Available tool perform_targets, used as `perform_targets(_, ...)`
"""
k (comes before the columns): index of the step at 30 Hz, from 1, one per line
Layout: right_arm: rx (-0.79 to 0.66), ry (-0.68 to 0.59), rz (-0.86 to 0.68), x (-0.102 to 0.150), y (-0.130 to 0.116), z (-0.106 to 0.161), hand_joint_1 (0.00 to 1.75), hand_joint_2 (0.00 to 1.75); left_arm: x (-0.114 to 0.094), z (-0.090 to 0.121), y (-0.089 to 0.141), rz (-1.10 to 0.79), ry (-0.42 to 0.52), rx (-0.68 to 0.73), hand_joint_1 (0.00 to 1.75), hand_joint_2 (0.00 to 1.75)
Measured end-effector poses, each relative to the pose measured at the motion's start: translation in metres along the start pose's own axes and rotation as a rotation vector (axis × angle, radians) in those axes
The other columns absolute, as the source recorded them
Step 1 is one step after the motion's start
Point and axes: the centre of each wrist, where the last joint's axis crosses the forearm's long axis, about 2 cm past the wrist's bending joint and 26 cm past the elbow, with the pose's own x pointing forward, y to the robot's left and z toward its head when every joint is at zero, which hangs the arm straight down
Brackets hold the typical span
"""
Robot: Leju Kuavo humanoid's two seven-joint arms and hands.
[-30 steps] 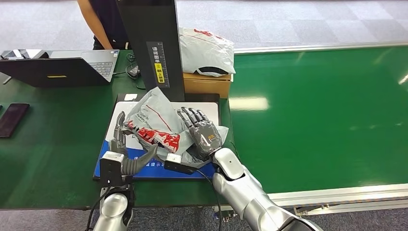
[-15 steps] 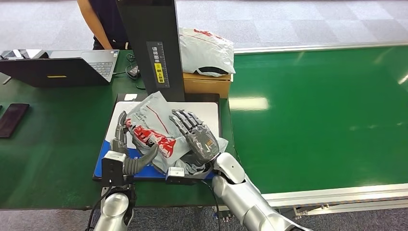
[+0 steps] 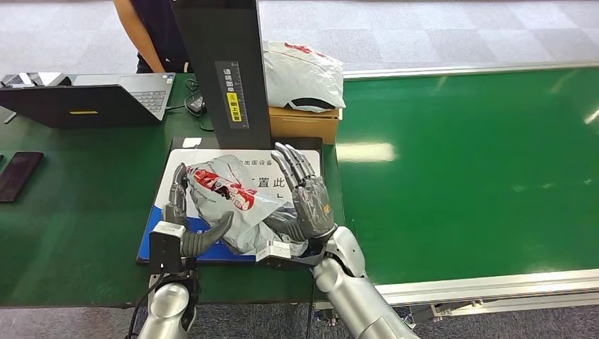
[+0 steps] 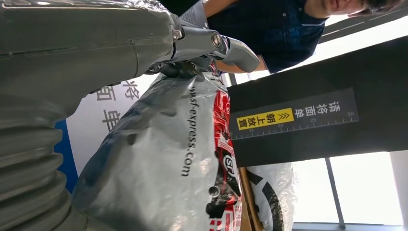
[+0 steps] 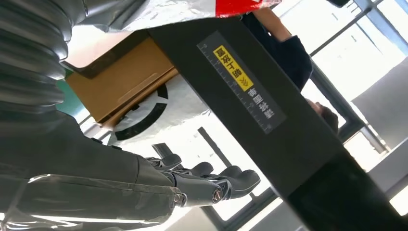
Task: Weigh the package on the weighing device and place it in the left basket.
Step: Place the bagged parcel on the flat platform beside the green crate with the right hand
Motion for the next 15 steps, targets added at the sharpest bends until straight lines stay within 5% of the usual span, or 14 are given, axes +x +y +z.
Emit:
perform_targets(9, 0.001, 0.067, 0.003, -0.0044, -0.0038, 0.0004, 0.0, 1.75, -0.0001, 0.0003, 0.0, -0.001, 0.003, 0.001, 0.0, 1.75)
perform_targets(15, 0.067, 0.191, -0.33, -0.0098, -0.004, 0.0032, 0.0, 1.75, -0.0002, 0.0007, -0.0001, -0.002, -0.001, 0.002, 0.0, 1.75)
